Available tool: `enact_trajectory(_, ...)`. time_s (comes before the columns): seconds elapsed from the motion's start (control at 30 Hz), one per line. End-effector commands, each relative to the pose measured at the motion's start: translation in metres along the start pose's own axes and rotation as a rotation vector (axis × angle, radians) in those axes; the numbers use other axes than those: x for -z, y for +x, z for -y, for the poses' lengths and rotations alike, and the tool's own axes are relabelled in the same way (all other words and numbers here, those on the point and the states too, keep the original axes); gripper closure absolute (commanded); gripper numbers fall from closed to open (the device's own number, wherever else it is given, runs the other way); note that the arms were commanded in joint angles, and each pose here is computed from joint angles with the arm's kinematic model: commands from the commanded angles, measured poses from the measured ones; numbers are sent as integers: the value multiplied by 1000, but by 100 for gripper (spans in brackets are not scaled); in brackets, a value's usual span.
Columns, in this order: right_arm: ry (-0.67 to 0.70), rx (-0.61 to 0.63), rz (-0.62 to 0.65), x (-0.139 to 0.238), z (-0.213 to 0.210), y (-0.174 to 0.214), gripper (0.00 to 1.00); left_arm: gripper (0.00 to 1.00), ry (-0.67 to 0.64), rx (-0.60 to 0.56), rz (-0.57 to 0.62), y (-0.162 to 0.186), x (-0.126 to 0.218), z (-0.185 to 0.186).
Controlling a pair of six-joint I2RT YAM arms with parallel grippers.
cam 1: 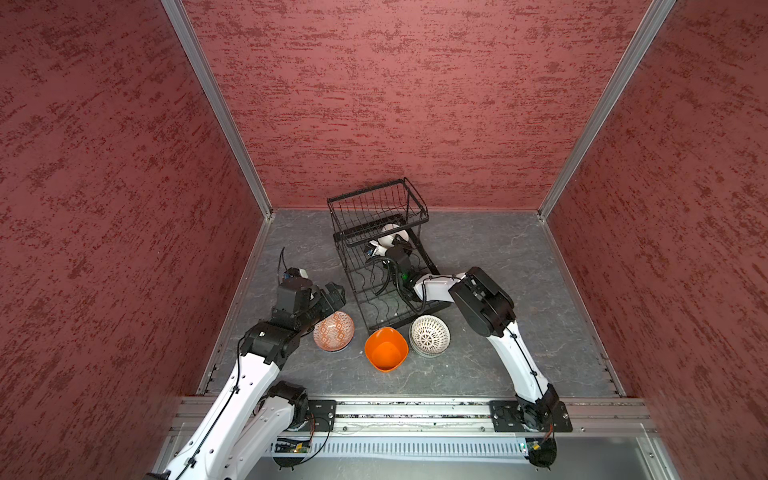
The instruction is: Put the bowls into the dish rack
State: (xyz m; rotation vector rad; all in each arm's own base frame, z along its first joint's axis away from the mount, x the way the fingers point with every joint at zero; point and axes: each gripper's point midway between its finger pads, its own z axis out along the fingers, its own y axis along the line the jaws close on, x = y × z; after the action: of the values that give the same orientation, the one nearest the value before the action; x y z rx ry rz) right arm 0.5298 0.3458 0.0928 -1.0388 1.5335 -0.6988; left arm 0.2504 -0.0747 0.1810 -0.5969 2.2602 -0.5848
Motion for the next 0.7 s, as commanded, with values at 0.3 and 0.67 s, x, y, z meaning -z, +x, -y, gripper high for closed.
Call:
enact_trajectory(0.3, 33, -28, 22, -6, 12, -11, 19, 0, 5, -16, 6, -2, 1, -2)
enact_trajectory(0.67, 32, -15, 38, -3, 8, -15, 6, 0, 2, -14, 9, -3, 1, -5)
